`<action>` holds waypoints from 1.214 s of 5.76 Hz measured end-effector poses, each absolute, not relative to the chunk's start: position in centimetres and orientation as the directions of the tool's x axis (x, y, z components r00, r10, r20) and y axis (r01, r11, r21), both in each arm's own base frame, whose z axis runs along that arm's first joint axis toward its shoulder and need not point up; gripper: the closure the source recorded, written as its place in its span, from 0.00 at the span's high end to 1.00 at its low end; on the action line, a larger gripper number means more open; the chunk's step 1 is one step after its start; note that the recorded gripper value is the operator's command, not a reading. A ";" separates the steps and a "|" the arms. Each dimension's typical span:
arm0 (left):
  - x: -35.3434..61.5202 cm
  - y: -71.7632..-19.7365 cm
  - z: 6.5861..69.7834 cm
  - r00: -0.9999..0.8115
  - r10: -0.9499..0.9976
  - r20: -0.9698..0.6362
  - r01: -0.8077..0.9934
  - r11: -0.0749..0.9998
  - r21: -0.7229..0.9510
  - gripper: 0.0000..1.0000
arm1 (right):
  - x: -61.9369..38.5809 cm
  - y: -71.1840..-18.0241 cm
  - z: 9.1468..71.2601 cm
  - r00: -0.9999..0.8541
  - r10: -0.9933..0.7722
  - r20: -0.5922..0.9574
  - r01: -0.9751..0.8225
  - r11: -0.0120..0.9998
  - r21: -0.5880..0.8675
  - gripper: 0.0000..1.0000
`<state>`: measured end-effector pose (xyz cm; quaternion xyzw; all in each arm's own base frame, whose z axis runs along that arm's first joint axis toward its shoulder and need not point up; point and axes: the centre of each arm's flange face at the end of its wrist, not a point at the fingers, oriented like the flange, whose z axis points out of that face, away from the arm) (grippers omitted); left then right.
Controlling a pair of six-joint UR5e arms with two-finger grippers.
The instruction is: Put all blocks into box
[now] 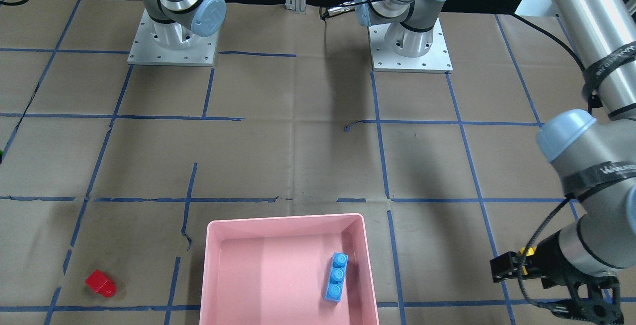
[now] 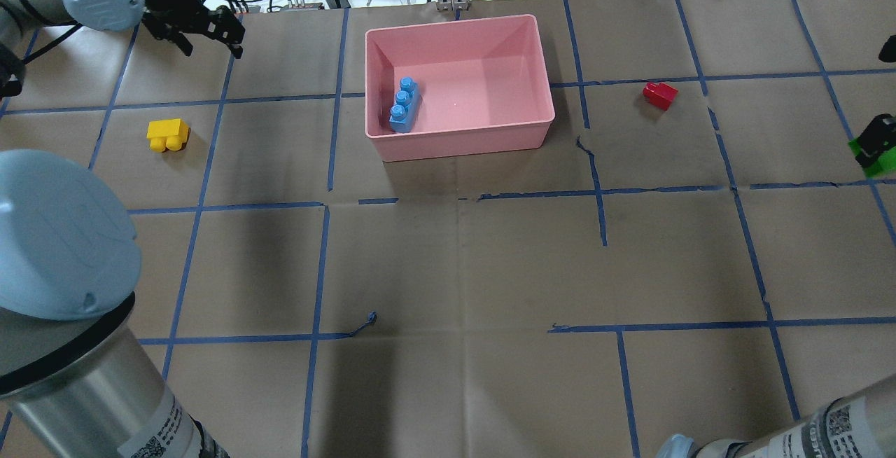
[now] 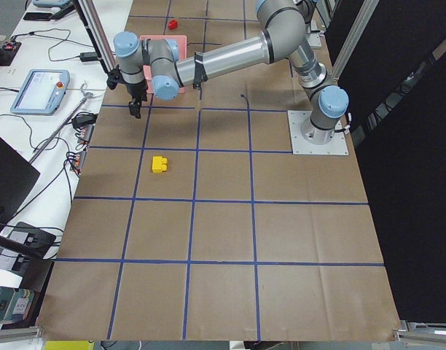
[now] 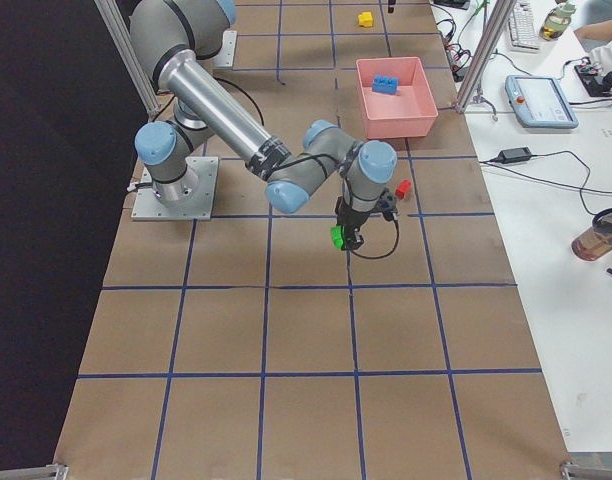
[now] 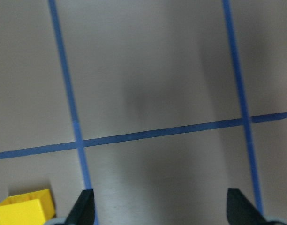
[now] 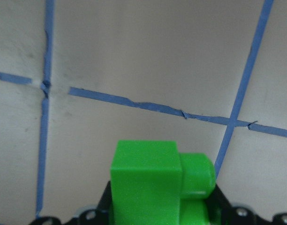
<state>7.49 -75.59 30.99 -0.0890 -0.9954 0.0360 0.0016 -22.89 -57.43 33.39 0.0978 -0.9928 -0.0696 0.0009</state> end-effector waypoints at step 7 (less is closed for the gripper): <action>21.2 -69.4 20.0 -0.389 0.920 -0.049 0.921 0.388 -0.030 0.99 | 21.4 -70.7 37.4 -0.996 0.062 -0.058 0.059 0.997 0.054 0.33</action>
